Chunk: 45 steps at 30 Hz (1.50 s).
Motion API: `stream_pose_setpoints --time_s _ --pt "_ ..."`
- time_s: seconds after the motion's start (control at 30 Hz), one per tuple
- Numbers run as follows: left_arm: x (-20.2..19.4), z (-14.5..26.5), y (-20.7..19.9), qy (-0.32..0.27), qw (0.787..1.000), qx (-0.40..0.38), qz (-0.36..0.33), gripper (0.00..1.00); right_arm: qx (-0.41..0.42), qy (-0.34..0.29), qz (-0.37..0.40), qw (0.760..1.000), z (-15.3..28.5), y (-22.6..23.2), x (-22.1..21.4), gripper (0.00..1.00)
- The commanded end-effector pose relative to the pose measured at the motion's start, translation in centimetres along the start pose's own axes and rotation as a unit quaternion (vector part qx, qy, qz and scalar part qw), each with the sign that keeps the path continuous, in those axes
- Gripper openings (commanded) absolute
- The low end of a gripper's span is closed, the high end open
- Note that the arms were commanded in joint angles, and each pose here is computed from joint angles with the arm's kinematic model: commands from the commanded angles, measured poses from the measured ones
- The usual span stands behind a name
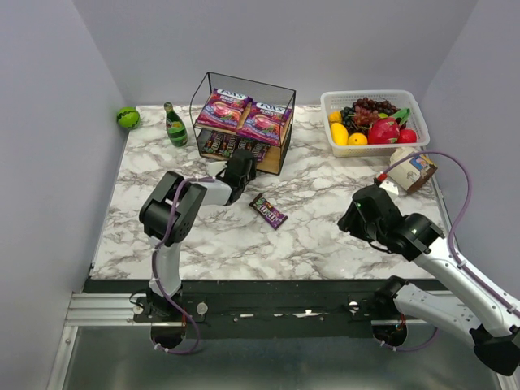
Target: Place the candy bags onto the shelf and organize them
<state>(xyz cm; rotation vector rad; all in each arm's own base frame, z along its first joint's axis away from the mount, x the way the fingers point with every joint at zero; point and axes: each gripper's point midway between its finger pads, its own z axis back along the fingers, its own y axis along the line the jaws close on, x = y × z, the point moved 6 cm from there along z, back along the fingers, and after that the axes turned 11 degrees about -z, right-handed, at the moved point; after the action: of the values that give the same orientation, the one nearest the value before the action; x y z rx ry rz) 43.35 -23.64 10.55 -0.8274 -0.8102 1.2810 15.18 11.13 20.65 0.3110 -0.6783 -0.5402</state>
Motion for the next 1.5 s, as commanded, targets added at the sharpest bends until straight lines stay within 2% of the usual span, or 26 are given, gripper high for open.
stream_pose_setpoints --time_s 0.0,0.57,0.83,0.97,1.23,1.47 --pt "0.8 -1.2 2.3 -0.048 0.997 0.054 0.034 0.00 -0.025 -0.012 -0.005 1.000 -0.2 -0.9 0.1 0.53" --pt "-0.2 -1.7 3.1 -0.037 0.995 0.073 0.050 0.00 -0.028 -0.009 -0.006 1.000 -0.1 -1.4 0.0 0.53" --pt "-0.3 -1.5 2.6 -0.032 0.996 0.071 0.036 0.28 -0.025 -0.011 -0.007 1.000 0.0 -1.6 -0.1 0.53" --pt "-0.4 -1.3 2.2 -0.029 0.997 0.070 0.020 0.37 -0.025 -0.013 -0.007 1.000 0.0 -1.6 0.0 0.53" --pt "-0.5 -0.5 1.1 -0.019 0.998 0.065 -0.015 0.49 -0.022 -0.015 -0.008 1.000 0.0 -1.7 -0.1 0.54" --pt "-0.3 0.4 0.6 -0.008 0.996 0.058 -0.063 0.52 -0.020 -0.014 -0.008 1.000 -0.2 -1.7 -0.1 0.56"
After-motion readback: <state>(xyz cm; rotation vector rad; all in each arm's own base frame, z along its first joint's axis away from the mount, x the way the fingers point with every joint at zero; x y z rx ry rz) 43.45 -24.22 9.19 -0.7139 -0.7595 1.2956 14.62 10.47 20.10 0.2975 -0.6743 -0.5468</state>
